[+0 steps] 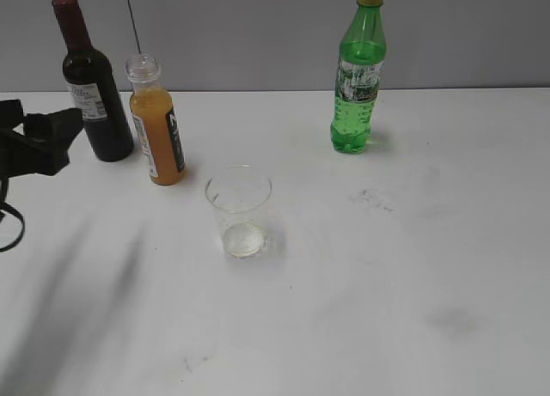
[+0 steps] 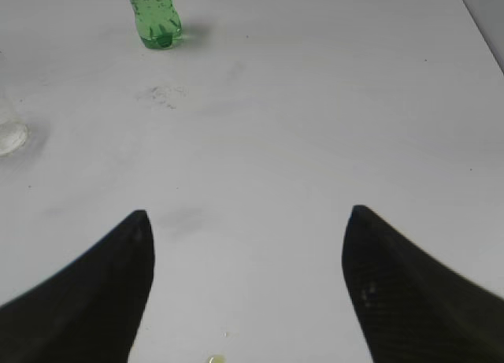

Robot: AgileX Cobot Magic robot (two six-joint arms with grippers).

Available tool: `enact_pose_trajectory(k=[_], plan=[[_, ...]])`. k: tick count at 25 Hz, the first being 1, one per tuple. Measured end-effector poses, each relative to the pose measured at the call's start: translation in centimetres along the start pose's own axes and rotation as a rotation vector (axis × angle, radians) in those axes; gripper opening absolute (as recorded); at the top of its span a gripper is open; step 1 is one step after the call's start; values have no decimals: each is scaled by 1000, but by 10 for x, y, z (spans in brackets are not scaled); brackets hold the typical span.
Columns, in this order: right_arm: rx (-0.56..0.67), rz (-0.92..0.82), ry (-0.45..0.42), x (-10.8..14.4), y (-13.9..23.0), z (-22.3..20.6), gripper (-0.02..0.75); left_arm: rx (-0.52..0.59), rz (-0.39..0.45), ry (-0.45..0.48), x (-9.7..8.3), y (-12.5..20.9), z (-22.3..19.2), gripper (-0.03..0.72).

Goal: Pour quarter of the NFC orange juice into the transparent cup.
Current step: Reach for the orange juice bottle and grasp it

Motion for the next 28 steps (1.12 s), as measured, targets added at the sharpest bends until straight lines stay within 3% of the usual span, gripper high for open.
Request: enact_pose_trajectory(k=[5,10,16,28], plan=[[0,0,0,0,0,0,572,-2,-16,73,-10,38,-30,594],[0,0,0,0,0,0,572,1,31,168,-23,68,-43,596],[0,0,0,0,0,0,572,75,25,209,-18,96,-46,682],[0,-1,0,0,0,0,572,19,-4,261,-18,92,-86,688]])
Point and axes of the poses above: a point on each arm's last joint axis where the gripper is mounted, z pointing back along that axis away from the gripper, x along the wrist's bending axis when the last joint is at zero, y = z × x, the point moved 7 cm from there along -z, pointing out along that axis toward the gripper, and after that the axes turned 6 degrees about z, right-handed, at the moved point
